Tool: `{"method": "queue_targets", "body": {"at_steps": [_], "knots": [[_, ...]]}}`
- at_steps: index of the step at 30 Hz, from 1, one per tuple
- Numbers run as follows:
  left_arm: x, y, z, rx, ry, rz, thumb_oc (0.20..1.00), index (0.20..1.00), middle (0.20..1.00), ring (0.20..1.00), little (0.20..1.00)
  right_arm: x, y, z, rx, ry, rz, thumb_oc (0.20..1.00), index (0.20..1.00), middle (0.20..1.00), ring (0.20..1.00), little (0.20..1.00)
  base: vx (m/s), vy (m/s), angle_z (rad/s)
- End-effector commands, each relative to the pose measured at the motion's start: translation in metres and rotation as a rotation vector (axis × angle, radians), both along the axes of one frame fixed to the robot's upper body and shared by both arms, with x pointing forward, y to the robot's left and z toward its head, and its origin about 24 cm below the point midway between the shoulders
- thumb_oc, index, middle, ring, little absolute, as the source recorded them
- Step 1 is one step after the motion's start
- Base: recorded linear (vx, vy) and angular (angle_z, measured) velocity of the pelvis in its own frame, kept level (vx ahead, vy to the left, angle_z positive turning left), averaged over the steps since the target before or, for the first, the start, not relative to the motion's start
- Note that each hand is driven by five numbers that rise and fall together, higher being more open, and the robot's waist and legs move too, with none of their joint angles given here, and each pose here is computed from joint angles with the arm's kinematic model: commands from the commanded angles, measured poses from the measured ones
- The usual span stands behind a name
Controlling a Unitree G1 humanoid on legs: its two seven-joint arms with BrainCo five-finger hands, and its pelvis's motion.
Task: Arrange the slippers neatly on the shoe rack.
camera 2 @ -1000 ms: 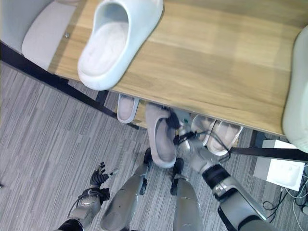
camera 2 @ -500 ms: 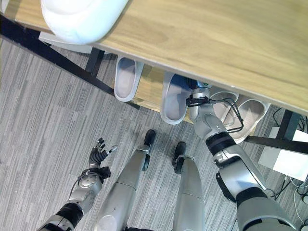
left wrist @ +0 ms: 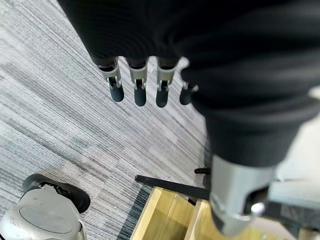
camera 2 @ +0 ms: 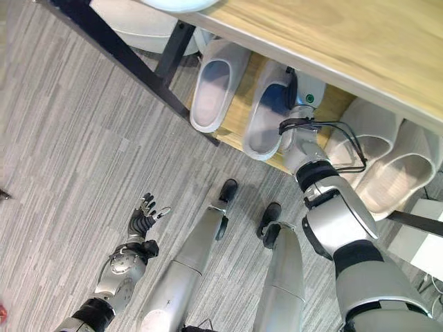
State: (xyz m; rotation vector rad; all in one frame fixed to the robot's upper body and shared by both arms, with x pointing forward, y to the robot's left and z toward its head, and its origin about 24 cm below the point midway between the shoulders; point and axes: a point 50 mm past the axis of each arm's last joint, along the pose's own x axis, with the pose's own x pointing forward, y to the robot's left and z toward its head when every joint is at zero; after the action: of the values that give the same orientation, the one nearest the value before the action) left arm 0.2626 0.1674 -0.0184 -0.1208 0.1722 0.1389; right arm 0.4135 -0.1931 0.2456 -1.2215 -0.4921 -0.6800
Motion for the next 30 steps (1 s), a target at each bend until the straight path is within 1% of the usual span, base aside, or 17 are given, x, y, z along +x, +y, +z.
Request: {"method": "queue_targets", "body": {"at_steps": [1, 2, 3, 9, 15, 16, 17, 20, 21, 22, 27, 29, 30], "knots": [[-0.006, -0.001, 0.002, -0.009, -0.026, -0.030, 1.000, 1.000, 1.000, 1.000, 1.000, -0.001, -0.017, 0.003, -0.005, 0.013, -0.030, 0.200, 0.200, 0.200, 0.200, 0.200, 0.01, 0.018, 0.11], [-0.007, -0.001, 0.004, -0.015, -0.034, -0.037, 1.000, 1.000, 1.000, 1.000, 1.000, -0.001, -0.019, 0.005, -0.001, 0.020, -0.035, 0.617, 0.617, 0.617, 0.617, 0.617, 0.01, 0.018, 0.10], [-0.007, -0.001, 0.004, -0.015, -0.034, -0.037, 1.000, 1.000, 1.000, 1.000, 1.000, -0.001, -0.019, 0.005, -0.001, 0.020, -0.035, 1.000, 1.000, 1.000, 1.000, 1.000, 0.00, 0.000, 0.00], [-0.009, 0.002, 0.007, -0.030, -0.041, -0.035, 1.000, 1.000, 1.000, 1.000, 1.000, 0.001, -0.013, 0.008, -0.005, 0.037, -0.020, 1.000, 1.000, 1.000, 1.000, 1.000, 0.00, 0.003, -0.02], [-0.008, 0.005, 0.006, -0.032, -0.029, -0.006, 1.000, 1.000, 1.000, 1.000, 1.000, 0.003, 0.001, 0.004, 0.041, 0.041, 0.029, 1.000, 1.000, 1.000, 1.000, 1.000, 0.00, 0.000, 0.00], [-0.007, 0.005, 0.007, -0.037, -0.027, 0.001, 1.000, 1.000, 1.000, 1.000, 1.000, 0.004, 0.011, 0.008, 0.087, 0.031, 0.057, 1.000, 1.000, 1.000, 1.000, 1.000, 0.00, 0.000, 0.00], [-0.007, 0.006, 0.007, -0.037, -0.027, 0.001, 1.000, 1.000, 1.000, 1.000, 1.000, 0.004, 0.011, 0.008, 0.087, 0.031, 0.057, 1.000, 1.000, 1.000, 1.000, 1.000, 0.00, 0.000, 0.00], [-0.005, 0.006, 0.008, -0.044, -0.021, 0.007, 1.000, 1.000, 1.000, 1.000, 1.000, 0.002, 0.028, 0.014, 0.160, -0.010, 0.132, 1.000, 1.000, 1.000, 1.000, 1.000, 0.00, 0.000, 0.00], [-0.005, 0.006, 0.008, -0.044, -0.021, 0.007, 1.000, 1.000, 1.000, 1.000, 1.000, 0.002, 0.028, 0.014, 0.160, -0.010, 0.131, 1.000, 1.000, 1.000, 1.000, 1.000, 0.00, -0.002, -0.04], [-0.004, 0.007, 0.010, -0.048, -0.023, 0.015, 1.000, 1.000, 1.000, 1.000, 1.000, -0.002, 0.036, 0.020, 0.182, -0.054, 0.182, 1.000, 1.000, 1.000, 1.000, 1.000, 0.00, -0.002, -0.07], [-0.004, 0.009, 0.010, -0.055, -0.014, 0.041, 1.000, 1.000, 1.000, 1.000, 1.000, -0.015, 0.049, 0.033, 0.220, -0.152, 0.286, 1.000, 1.000, 1.000, 1.000, 1.000, 0.01, -0.003, -0.08], [-0.005, 0.010, 0.009, -0.056, -0.010, 0.045, 1.000, 1.000, 1.000, 1.000, 1.000, -0.019, 0.049, 0.030, 0.245, -0.162, 0.306, 1.000, 1.000, 1.000, 1.000, 1.000, 0.02, -0.002, -0.06], [-0.006, 0.011, 0.007, -0.057, 0.001, 0.049, 1.000, 1.000, 1.000, 1.000, 1.000, -0.024, 0.049, 0.019, 0.270, -0.161, 0.328, 1.000, 1.000, 1.000, 1.000, 1.000, 0.03, -0.002, -0.05]]}}
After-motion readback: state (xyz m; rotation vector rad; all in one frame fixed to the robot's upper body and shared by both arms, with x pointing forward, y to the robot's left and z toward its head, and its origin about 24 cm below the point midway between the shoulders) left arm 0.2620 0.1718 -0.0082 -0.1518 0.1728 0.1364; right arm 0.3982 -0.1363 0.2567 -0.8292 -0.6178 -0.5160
